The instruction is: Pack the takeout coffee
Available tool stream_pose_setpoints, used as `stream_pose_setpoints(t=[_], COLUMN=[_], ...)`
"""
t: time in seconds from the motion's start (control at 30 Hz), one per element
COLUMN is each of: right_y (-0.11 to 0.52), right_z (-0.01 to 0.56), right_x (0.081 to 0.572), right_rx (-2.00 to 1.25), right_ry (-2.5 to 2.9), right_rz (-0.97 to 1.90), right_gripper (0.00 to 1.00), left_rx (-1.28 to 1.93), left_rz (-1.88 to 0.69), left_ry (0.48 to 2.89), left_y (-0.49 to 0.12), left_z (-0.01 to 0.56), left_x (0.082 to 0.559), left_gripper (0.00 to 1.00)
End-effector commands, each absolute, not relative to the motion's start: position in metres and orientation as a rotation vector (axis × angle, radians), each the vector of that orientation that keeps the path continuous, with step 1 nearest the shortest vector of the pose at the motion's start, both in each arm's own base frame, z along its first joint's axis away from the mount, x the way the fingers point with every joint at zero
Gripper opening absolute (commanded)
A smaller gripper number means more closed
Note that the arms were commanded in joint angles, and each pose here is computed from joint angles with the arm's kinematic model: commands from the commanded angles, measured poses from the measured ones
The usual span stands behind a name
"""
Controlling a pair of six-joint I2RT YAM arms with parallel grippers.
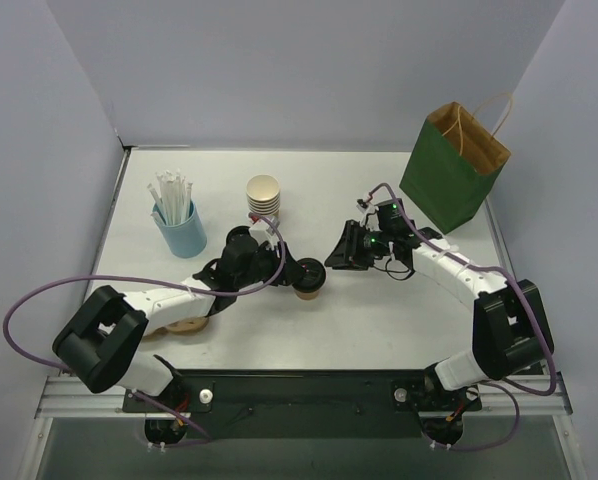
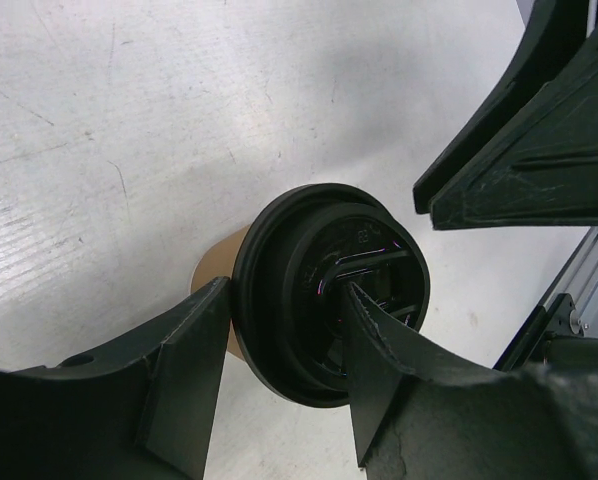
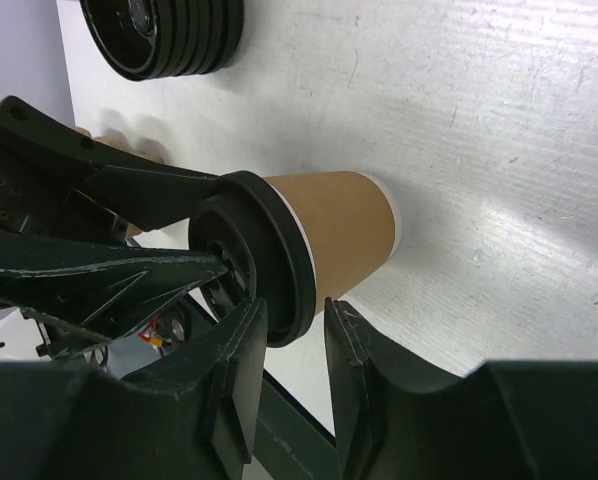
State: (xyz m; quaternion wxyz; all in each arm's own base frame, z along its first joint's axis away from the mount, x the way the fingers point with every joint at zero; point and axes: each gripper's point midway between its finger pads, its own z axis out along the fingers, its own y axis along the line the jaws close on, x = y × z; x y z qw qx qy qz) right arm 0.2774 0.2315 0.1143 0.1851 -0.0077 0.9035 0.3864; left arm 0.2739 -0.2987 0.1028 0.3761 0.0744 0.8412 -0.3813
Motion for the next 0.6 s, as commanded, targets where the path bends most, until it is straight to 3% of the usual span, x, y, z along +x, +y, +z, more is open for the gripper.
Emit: stream_pose_setpoints(t=[0.0, 0.57], right_y=[0.238, 0.211], right_z=[0.114, 0.042], right_x=[0.275, 0.253], right_rx=[-0.073, 0.062], right_ry=[2.54, 2.661], right_rz=[1.156, 0.991], right_gripper=[0.31, 0.2], left_rx=[0.262, 0.224], left_rz=[-0.814, -0.755], left_ry=[2.376, 2.422], left_y=[-0.273, -0.262], left_z=[0.039, 0.015], left_x=[0.249, 0.245], left_gripper=[0.55, 0.55])
